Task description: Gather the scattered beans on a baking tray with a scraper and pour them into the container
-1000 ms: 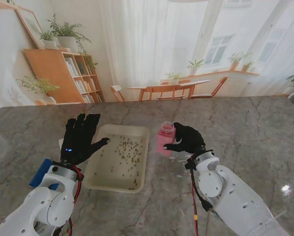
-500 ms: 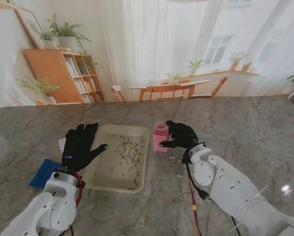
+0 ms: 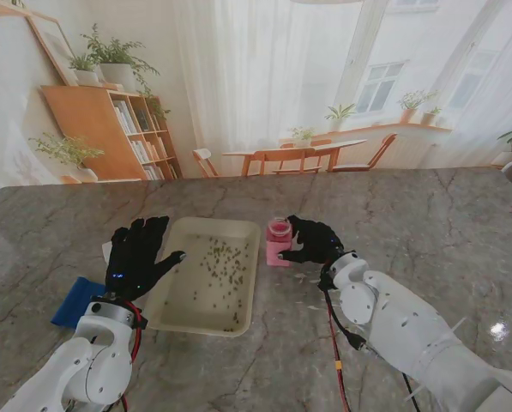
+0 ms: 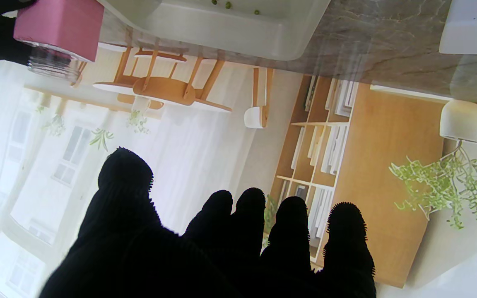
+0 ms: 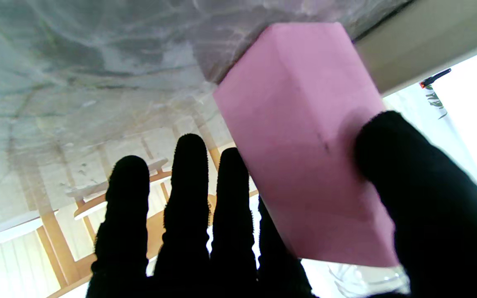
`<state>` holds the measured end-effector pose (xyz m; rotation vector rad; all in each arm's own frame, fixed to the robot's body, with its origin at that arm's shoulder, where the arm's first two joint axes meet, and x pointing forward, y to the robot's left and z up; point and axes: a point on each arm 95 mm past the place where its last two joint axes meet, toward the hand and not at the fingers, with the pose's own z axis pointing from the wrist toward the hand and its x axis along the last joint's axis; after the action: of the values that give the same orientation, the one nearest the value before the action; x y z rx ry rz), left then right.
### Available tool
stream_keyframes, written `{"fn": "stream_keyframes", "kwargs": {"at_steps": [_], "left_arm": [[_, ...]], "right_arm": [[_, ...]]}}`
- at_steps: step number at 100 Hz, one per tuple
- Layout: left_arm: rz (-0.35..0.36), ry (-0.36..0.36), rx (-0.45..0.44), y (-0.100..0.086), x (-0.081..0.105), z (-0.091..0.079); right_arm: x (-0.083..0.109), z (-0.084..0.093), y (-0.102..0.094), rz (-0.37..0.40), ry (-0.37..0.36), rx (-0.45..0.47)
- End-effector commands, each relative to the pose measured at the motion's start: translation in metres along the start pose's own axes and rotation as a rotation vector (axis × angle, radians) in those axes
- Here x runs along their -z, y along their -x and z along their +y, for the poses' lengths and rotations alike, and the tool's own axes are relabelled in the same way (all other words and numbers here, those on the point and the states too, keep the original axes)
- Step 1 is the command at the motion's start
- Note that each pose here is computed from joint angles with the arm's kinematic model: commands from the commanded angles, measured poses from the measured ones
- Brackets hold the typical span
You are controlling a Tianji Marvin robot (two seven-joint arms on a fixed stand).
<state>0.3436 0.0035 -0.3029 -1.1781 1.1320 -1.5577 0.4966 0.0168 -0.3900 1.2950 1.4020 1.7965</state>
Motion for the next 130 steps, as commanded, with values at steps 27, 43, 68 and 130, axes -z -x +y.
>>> {"fn": "stream_keyframes", "kwargs": {"at_steps": [27,43,68,130], "left_arm": [[-0.044,-0.020,0.021,0.004,0.007,0.001],[-0.046,-0.028,0.023,0.004,0.008,0.001],[-0.043,-0.030,0.024,0.004,0.007,0.001],[-0.076,-0.027,-0.017,0.007,0.019,-0.004]], "right_arm": [[0.010,-0.008,0.010,-0.011,-0.102,-0.039],[0.012,-0.004,0.008,0.007,-0.136,-0.041],[0.012,0.007,0.009,0.010,-0.180,-0.019],[0.058,0.084,0.017,-0.067,-0.139,0.152]]}}
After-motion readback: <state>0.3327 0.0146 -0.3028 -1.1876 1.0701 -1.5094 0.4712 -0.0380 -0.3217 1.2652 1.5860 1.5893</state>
